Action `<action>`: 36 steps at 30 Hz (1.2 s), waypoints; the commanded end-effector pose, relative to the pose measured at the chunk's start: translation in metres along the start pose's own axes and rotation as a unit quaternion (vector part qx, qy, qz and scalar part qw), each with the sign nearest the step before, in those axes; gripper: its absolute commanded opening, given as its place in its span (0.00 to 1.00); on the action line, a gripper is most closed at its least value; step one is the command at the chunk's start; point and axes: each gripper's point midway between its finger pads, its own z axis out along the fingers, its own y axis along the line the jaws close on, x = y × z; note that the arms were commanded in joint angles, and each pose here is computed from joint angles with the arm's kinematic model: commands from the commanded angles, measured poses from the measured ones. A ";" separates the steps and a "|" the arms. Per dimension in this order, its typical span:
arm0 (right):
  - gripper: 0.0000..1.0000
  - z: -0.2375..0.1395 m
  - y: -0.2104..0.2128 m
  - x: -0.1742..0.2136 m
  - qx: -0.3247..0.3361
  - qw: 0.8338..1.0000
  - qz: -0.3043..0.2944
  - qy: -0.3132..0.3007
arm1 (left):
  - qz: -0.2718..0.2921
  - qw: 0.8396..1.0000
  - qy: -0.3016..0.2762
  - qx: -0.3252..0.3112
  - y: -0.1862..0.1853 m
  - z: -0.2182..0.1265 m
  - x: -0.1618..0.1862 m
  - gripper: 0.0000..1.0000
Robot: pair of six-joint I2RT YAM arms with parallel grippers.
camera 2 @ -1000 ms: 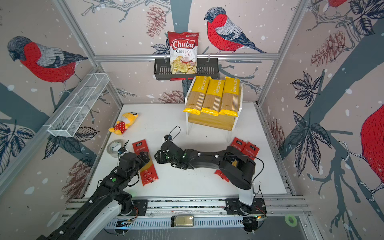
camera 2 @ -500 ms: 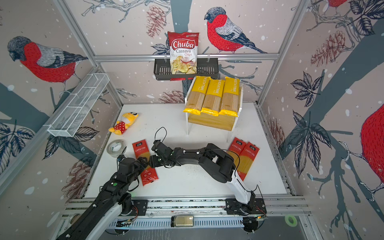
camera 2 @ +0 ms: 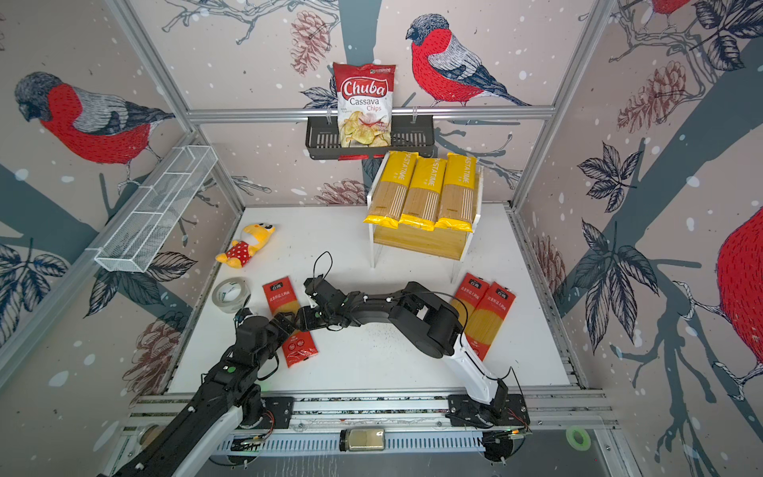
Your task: Place and organize the pasta boxes and bags onto the shelf
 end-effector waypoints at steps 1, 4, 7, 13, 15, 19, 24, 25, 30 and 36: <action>0.37 0.000 -0.003 0.011 -0.016 0.999 0.023 0.021 | -0.009 0.999 0.023 0.023 -0.008 0.003 0.008 0.81; 0.27 -0.007 -0.007 0.006 -0.024 0.999 0.037 0.009 | -0.007 0.999 0.034 0.030 -0.009 0.006 0.013 0.81; 0.20 -0.016 -0.013 0.004 -0.029 0.998 0.052 -0.002 | -0.007 0.998 0.046 0.043 -0.013 0.008 0.019 0.80; 0.14 -0.035 -0.024 0.002 -0.022 0.997 0.068 -0.019 | 0.008 0.996 0.059 0.066 -0.028 0.010 0.027 0.80; 0.13 -0.046 -0.029 0.001 -0.018 0.997 0.072 -0.026 | 0.018 0.995 0.064 0.072 -0.035 0.009 0.031 0.80; 0.12 -0.073 -0.044 0.003 -0.001 0.995 0.084 -0.045 | 0.035 0.992 0.079 0.093 -0.051 0.009 0.040 0.80; 0.12 -0.101 -0.062 0.012 0.023 0.992 0.104 -0.062 | 0.062 0.988 0.092 0.108 -0.069 0.009 0.050 0.80; 0.12 -0.105 -0.065 0.016 0.028 0.992 0.109 -0.064 | 0.066 0.987 0.094 0.111 -0.072 0.009 0.052 0.80; 0.11 -0.124 -0.075 0.033 0.046 0.988 0.130 -0.070 | 0.086 0.983 0.102 0.126 -0.085 0.008 0.057 0.80; 0.16 -0.137 -0.065 0.043 0.025 0.984 0.157 -0.080 | 0.104 0.982 0.098 0.126 -0.090 0.007 0.054 0.78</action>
